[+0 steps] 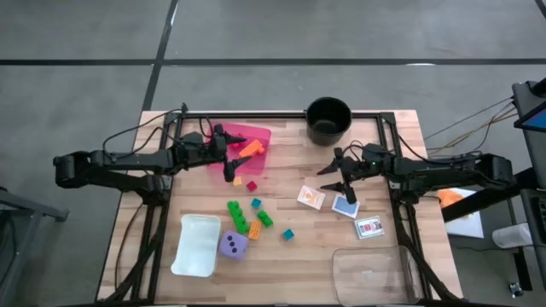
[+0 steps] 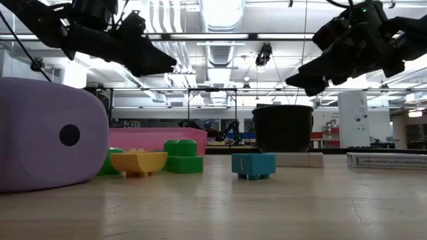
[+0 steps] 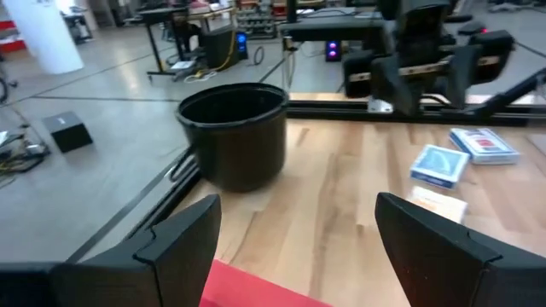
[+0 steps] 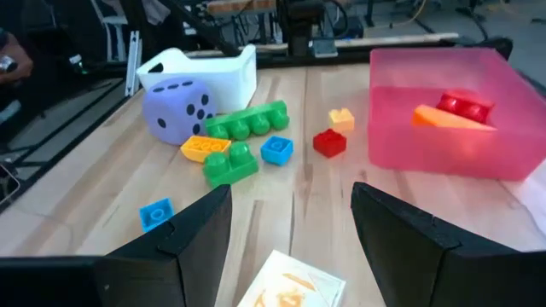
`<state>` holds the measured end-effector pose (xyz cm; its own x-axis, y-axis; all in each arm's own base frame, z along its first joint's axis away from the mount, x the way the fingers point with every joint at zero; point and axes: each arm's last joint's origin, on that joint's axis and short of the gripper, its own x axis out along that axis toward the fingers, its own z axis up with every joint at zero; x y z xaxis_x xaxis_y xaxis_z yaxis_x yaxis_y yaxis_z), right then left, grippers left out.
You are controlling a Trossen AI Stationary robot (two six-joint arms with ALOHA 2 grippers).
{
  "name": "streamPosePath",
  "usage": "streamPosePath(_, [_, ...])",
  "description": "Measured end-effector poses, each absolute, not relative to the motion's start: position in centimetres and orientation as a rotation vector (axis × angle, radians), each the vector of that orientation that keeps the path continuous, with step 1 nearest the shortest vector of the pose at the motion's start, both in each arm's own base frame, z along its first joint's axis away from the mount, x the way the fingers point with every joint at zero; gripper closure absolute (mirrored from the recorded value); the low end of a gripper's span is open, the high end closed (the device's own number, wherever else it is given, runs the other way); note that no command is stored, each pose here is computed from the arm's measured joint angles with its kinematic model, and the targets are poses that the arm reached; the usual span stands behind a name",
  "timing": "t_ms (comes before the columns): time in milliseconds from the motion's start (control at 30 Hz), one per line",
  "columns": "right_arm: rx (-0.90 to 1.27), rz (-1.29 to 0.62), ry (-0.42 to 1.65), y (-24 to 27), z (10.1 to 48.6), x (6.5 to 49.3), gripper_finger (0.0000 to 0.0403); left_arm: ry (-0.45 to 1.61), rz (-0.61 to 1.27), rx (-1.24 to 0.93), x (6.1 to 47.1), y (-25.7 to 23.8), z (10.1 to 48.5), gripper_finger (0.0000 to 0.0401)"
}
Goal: Pick & Place Toys
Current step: Put the bottom blue game piece into the red bin
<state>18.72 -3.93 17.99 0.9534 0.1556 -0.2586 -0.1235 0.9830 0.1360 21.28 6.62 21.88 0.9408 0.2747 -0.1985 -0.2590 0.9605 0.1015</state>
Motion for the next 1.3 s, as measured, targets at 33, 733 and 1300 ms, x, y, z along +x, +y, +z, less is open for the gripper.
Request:
streamPosePath(33, [0.126, 0.144, 0.28, -4.0, 18.0, 18.9, 0.016, 0.214, 0.265, 0.075, 21.3, 6.4, 21.8, 0.0086])
streamPosePath(733, [0.161, 0.393, 0.467, -2.2, 17.4, 30.9, 0.016, 0.274, 0.207, 0.079, 21.4, 5.3, 21.3, 0.0085])
streamPosePath(1300, [0.26, 0.47, 0.529, -1.7, 16.7, 36.1, 0.016, 0.297, 0.206, 0.077, 21.4, 5.3, 21.1, 0.0085])
